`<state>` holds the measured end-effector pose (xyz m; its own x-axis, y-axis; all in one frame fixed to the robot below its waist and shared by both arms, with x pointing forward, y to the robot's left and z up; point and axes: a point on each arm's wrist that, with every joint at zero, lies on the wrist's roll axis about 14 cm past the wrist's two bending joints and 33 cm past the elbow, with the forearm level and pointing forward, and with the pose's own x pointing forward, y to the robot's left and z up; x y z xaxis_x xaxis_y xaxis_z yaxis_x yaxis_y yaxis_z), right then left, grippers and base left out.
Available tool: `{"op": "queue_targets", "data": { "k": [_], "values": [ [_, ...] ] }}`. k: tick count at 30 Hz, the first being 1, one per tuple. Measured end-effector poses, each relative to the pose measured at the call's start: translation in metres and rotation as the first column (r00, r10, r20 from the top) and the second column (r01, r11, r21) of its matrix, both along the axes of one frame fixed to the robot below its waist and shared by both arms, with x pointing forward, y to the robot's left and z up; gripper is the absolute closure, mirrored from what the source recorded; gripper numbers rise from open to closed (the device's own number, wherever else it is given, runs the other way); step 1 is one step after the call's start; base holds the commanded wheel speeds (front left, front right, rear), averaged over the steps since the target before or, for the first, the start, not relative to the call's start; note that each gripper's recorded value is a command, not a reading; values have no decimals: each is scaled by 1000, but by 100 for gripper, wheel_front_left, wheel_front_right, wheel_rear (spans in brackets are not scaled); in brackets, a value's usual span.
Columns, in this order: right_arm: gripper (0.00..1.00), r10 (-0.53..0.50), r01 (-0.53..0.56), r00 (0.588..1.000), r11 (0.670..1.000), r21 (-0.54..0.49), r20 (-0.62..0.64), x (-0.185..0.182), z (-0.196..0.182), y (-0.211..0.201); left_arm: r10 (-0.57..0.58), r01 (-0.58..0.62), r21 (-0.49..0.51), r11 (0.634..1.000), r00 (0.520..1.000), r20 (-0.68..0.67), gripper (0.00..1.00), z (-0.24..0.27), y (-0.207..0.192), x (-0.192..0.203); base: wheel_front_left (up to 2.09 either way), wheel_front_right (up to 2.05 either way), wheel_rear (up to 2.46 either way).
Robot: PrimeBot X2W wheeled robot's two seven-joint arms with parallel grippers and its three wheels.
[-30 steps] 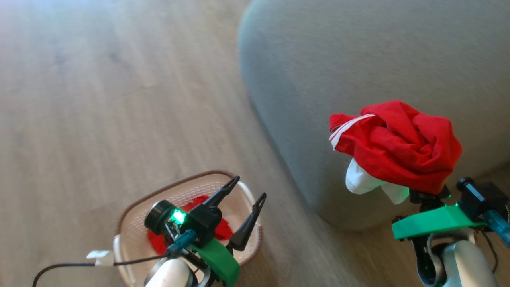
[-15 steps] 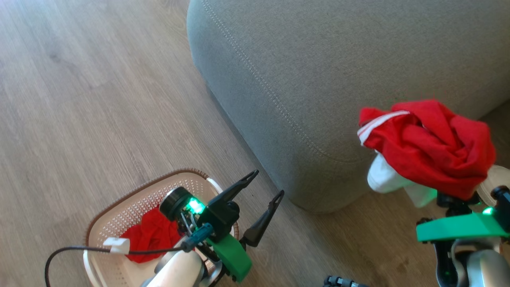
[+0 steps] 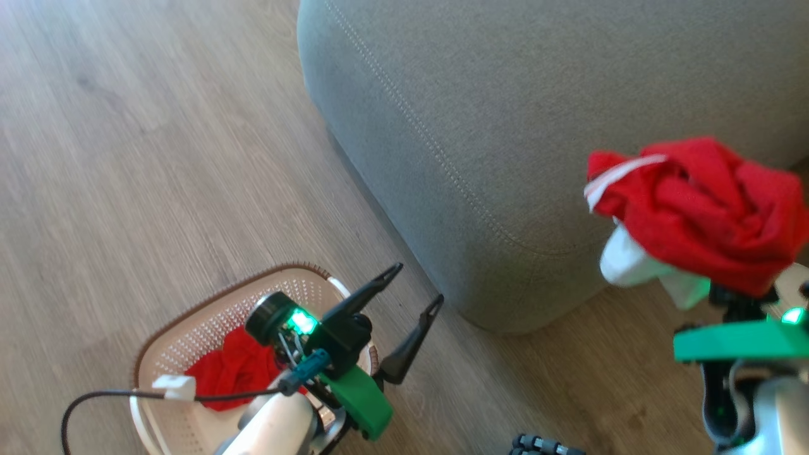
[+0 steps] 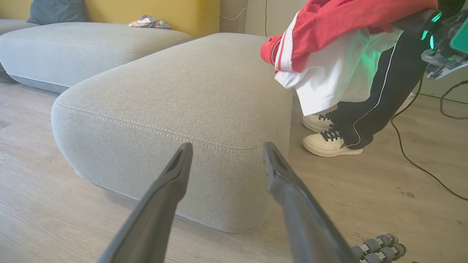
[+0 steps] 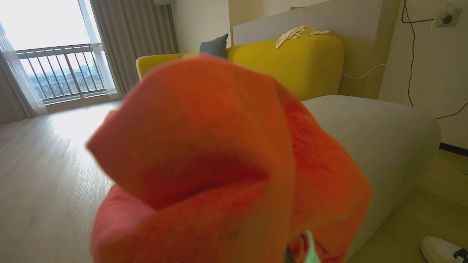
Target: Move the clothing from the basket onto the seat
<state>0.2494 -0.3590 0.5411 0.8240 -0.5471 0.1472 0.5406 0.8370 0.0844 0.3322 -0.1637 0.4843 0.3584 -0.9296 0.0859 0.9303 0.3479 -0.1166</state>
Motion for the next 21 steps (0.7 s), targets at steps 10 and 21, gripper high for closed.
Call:
{"op": "queue_targets", "data": {
  "k": [10, 21],
  "values": [
    [100, 32, -16, 994, 987, -157, 104, 66, 61, -18, 4, -4, -2, 1000, 1000, 23, 0, -14, 9, 21, 0, 0, 0],
    [100, 59, -30, 994, 961, -275, 96, 158, 89, -55, -11, 11, 38, 999, 1000, 16, 0, -55, 27, 43, 0, 0, 0]
  ]
}}
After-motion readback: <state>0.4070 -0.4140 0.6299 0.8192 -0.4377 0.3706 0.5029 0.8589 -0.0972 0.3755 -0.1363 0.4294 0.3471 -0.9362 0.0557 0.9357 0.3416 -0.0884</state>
